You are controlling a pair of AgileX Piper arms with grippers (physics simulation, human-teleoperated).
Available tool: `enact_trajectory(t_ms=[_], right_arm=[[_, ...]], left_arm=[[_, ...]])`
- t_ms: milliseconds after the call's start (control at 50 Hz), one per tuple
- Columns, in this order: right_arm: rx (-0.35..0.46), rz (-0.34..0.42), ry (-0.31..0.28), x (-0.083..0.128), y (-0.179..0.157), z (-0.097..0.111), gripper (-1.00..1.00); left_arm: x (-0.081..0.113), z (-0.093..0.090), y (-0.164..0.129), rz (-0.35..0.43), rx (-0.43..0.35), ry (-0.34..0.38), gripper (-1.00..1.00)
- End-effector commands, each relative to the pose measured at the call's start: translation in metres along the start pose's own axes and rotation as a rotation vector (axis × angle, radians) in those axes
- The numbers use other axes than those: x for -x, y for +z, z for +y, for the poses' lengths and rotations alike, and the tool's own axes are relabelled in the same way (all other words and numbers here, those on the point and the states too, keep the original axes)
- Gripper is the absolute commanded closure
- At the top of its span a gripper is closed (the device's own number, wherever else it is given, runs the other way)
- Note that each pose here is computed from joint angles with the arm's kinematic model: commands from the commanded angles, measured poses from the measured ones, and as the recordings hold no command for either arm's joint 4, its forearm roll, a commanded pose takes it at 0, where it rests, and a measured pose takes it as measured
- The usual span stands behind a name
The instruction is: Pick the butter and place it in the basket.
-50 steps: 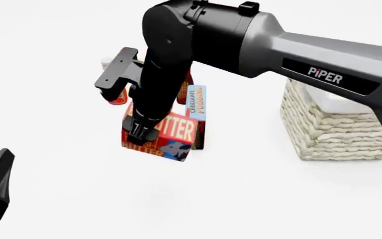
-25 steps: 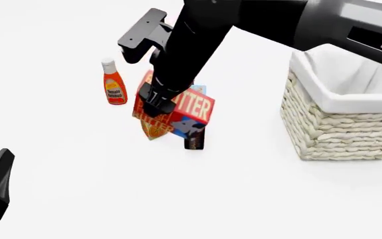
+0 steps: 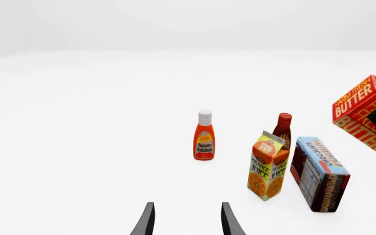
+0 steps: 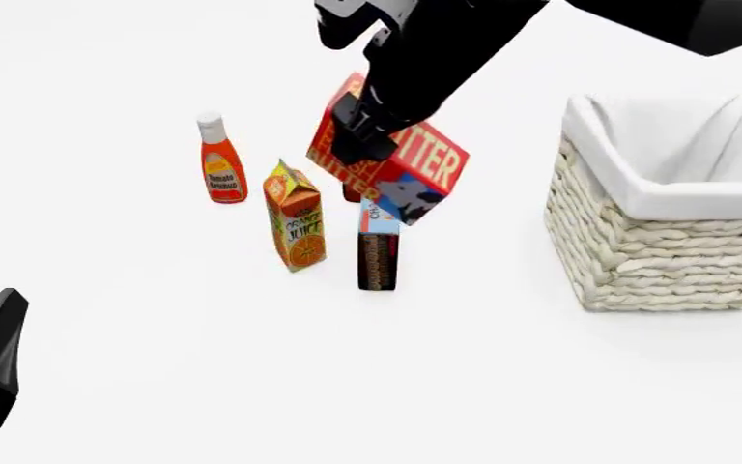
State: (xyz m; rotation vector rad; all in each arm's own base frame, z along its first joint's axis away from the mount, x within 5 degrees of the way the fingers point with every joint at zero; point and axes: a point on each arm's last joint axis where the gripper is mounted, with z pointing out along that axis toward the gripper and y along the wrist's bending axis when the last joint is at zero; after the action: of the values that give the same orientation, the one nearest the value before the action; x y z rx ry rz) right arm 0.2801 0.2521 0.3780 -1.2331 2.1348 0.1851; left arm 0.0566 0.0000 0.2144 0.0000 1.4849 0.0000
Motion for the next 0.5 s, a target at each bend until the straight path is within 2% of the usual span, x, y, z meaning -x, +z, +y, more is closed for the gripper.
enact_trajectory(t_ms=[20, 280, 300, 500], right_arm=[[-0.075, -0.062, 0.098, -0.012, -0.019, -0.026, 1.0], [-0.094, -0.078, 0.118, -0.015, -0.026, -0.032, 1.0], [-0.112, -0.099, 0.132, -0.015, -0.032, -0.038, 1.0], [-0.136, -0.122, 0.149, -0.018, -0.038, -0.044, 1.0]], left_arm=[[0.0, 0.0, 0.0, 0.0, 0.0, 0.0, -1.0], [0.0, 0.0, 0.0, 0.0, 0.0, 0.0, -1.0], [0.0, 0.0, 0.0, 0.0, 0.0, 0.0, -1.0], [0.0, 0.0, 0.0, 0.0, 0.0, 0.0, -1.0]])
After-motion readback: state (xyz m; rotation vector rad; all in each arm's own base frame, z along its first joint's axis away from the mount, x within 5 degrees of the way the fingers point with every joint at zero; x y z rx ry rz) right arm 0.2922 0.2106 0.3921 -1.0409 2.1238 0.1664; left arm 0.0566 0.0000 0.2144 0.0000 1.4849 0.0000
